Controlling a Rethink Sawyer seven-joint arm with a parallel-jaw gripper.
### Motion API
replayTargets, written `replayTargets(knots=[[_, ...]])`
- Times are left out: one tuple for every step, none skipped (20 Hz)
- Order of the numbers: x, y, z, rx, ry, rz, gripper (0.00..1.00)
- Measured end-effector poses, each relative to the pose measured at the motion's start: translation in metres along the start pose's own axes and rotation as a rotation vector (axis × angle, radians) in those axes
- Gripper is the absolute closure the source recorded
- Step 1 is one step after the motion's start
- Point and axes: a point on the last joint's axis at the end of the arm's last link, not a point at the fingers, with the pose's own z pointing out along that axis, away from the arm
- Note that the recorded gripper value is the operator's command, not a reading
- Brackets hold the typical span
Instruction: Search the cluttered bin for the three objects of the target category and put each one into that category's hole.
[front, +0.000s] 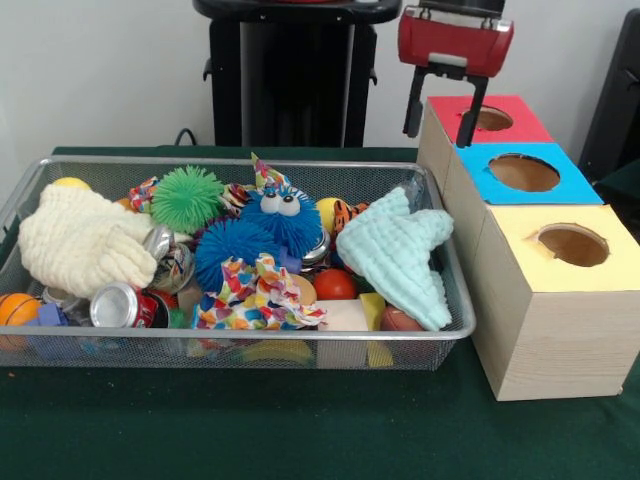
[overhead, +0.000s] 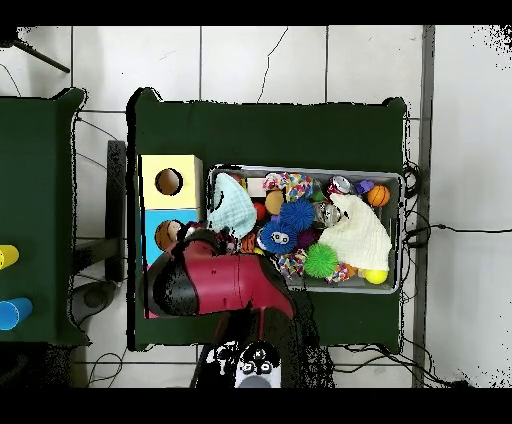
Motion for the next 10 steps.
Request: replayTargets(knots=[[0.009, -0.003, 0.003, 0.022, 0.01, 0.006, 0.0], [0.018, -0.004, 0.006, 0.04, 0.018, 0.017, 0.0], [0.022, -0.005, 0.007, 0.048, 0.021, 0.024, 0.0], [0.026, -0.005, 0.008, 0.057, 0.024, 0.03, 0.0], [0.04, -0.008, 0.013, 0.079, 0.028, 0.069, 0.0], [0.046, -0.009, 0.015, 0.087, 0.029, 0.091, 0.0], [0.053, -0.01, 0.018, 0.096, 0.024, 0.121, 0.0], [0.059, -0.012, 0.022, 0.105, 0.019, 0.151, 0.0], [0.064, -0.013, 0.024, 0.11, 0.01, 0.174, 0.0], [0.067, -0.014, 0.026, 0.113, 0.006, 0.187, 0.0]])
